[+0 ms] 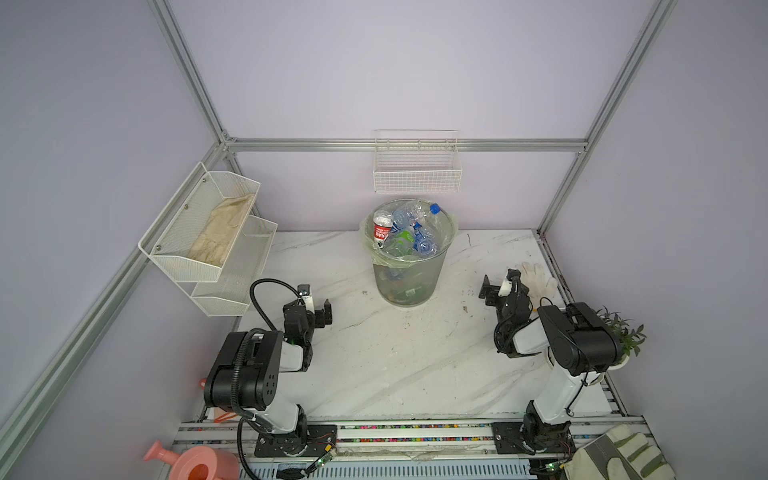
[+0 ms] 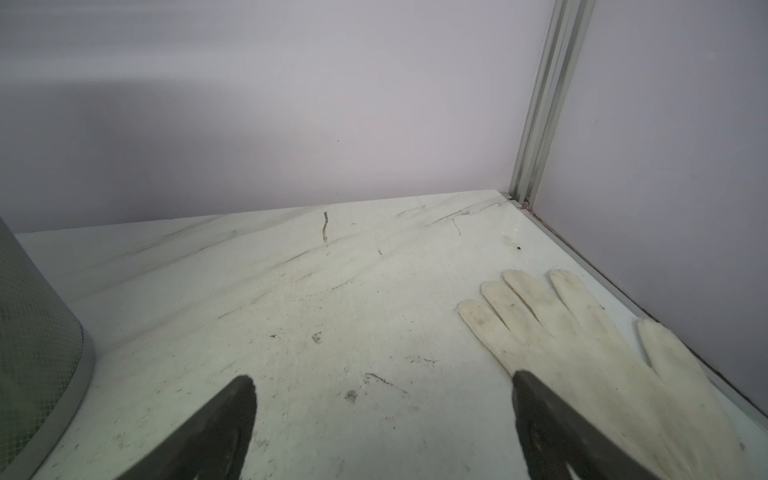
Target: Throw the plastic bottles in the bin
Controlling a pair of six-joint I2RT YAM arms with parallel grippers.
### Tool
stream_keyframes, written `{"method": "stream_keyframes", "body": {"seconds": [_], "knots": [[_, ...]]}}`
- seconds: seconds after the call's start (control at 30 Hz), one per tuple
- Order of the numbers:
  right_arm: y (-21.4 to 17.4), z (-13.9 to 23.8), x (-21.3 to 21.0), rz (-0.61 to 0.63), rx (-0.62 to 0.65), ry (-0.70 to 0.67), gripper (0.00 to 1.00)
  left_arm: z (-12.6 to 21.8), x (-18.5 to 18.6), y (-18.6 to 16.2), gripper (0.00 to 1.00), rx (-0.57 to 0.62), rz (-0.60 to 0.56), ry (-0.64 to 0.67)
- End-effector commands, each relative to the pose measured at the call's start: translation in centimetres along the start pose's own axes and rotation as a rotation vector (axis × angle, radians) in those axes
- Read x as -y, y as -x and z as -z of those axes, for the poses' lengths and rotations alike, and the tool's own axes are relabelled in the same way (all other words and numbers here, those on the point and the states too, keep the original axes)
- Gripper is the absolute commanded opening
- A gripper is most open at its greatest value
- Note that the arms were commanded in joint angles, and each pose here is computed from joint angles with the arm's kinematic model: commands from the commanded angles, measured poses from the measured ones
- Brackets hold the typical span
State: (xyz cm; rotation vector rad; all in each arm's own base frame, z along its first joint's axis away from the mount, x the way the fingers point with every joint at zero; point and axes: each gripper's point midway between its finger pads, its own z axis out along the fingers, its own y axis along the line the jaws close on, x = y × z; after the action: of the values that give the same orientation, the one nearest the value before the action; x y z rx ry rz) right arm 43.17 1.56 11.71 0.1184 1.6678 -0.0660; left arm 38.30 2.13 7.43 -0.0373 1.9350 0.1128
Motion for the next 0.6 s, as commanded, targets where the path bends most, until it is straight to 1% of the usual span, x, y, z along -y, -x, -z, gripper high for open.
{"method": "stream_keyframes", "body": {"seconds": [0.0, 0.57], "knots": [[2.01, -0.13, 0.2, -0.004, 0.057, -0.006, 0.98, -0.49, -0.25, 4.38, 1.0, 0.122, 0.002, 0.0], [1.92, -0.18, 0.16, -0.007, 0.052, -0.004, 0.97, -0.5, -0.23, 4.32, 1.0, 0.12, 0.002, 0.0]]}}
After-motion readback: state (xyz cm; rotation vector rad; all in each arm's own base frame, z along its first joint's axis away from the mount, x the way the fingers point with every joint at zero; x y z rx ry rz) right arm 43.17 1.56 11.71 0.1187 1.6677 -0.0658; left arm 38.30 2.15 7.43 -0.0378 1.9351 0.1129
